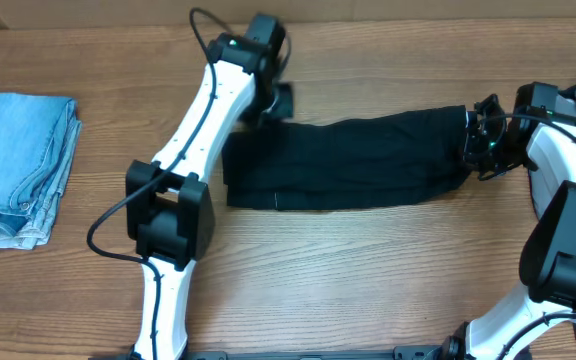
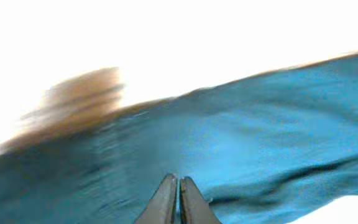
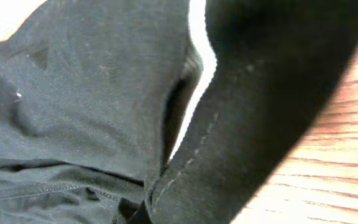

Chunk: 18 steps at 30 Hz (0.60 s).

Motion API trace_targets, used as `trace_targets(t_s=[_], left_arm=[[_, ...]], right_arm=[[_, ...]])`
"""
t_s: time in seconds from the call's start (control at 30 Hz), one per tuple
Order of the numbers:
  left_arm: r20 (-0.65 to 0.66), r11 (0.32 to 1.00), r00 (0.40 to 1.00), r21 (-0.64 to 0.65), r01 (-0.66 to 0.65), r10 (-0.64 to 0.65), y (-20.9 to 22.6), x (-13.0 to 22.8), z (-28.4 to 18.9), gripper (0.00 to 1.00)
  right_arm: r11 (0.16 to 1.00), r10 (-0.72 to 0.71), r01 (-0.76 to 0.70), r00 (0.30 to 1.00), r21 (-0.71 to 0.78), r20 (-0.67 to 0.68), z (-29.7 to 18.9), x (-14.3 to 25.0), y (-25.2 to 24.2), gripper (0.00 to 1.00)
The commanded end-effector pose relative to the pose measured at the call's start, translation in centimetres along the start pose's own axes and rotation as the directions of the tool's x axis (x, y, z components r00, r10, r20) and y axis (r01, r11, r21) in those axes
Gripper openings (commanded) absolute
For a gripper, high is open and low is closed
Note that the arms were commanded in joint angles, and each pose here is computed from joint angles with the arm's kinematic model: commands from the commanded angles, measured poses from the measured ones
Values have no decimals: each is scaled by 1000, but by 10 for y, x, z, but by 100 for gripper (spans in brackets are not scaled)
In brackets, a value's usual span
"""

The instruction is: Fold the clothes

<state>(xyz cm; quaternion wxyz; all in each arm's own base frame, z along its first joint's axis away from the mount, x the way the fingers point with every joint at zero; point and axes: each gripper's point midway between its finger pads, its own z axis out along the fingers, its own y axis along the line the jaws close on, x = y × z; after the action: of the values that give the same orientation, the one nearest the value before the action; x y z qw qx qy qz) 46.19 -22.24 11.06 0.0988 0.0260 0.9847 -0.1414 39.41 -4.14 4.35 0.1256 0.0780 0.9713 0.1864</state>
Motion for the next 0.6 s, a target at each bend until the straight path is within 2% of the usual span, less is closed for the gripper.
trace_targets(t_s=[0.0, 0.1, 0.27, 0.57], left_arm=[[7, 970, 995, 223, -96, 97, -81, 13, -1, 7], [50, 951, 987, 265, -161, 153, -125, 25, 13, 4], [21, 973, 988, 169, -154, 152, -143, 51, 49, 4], [-174, 991, 976, 51, -124, 131, -99, 89, 151, 4]], right_arm=[[995, -75, 76, 997, 61, -12, 2, -5, 12, 4], [992, -114, 116, 993, 51, -31, 8, -1, 28, 4], [992, -119, 121, 992, 46, -53, 10, 4, 33, 4], [988, -125, 128, 991, 81, -39, 7, -2, 29, 4]])
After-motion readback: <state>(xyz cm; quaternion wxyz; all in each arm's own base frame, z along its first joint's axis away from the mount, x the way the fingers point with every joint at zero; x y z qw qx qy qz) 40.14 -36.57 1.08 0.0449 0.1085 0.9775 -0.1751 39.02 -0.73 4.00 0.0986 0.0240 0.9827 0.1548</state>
